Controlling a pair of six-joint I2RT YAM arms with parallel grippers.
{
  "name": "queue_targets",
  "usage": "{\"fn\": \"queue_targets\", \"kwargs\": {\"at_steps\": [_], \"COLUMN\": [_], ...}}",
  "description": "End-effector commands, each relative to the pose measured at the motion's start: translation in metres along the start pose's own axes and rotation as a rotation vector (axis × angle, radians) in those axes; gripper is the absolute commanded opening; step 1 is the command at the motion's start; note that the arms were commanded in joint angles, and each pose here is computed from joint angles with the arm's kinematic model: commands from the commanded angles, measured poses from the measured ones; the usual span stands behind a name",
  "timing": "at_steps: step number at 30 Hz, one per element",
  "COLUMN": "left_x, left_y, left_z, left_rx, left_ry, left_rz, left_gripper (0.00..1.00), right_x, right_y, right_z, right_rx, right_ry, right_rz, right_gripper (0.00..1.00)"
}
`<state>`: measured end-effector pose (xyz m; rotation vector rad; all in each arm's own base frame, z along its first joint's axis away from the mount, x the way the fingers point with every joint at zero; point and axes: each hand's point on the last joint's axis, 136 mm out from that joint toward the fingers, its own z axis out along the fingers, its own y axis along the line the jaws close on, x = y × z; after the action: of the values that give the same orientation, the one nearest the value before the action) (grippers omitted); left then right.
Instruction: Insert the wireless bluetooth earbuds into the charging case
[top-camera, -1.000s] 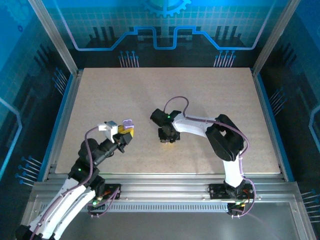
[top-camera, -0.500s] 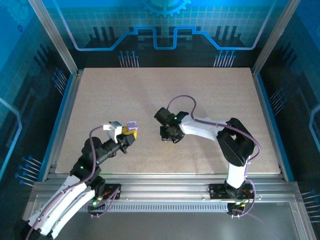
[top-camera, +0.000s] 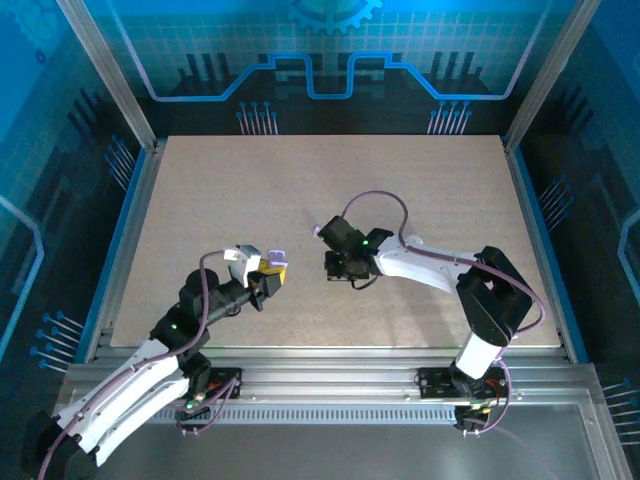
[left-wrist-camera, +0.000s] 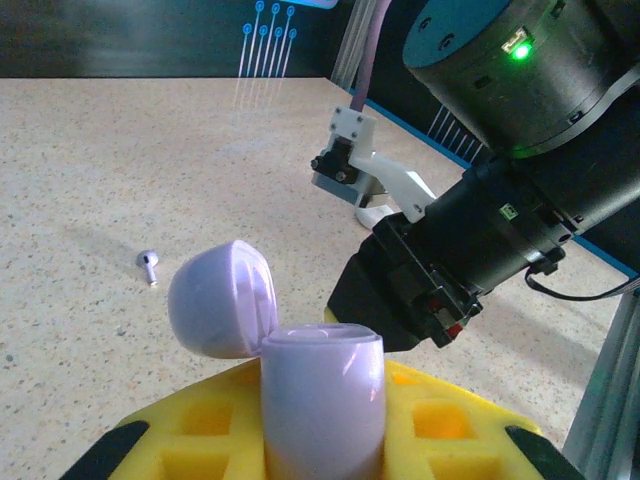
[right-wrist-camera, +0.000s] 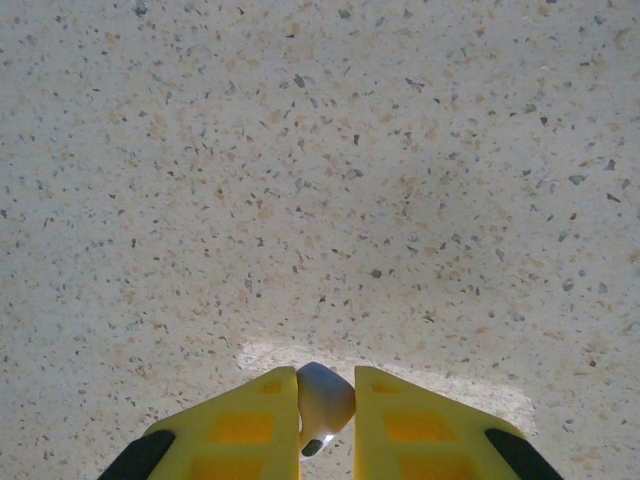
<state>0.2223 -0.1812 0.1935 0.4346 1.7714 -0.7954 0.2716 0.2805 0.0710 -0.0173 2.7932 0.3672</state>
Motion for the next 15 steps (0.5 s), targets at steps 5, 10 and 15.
{"fn": "queue_targets", "kwargs": {"at_steps": [5, 10, 15], "left_x": [-0.016, -0.012, 0.004], "left_y": [-0.002, -0.002, 0.0], "left_z": [-0.005, -0.004, 0.005], "left_rx": [-0.013, -0.005, 0.008], "left_ry": [-0.066, -0.062, -0.061], "left_rz": [0.058, 0.049, 0.061], "left_gripper": [0.14, 0.14, 0.14], "right_x": [-0.004, -0.01, -0.021], "right_y": [-0.002, 0.002, 0.008], "right_z": [-0.001, -0.012, -0.032], "right_rx": [-0.007, -0.032, -0.076], "right_ry": [-0.01, -0.042, -0.097], "right_rz": [0.011, 0.004, -0.01], "right_gripper": [0.16, 0.16, 0.16]}}
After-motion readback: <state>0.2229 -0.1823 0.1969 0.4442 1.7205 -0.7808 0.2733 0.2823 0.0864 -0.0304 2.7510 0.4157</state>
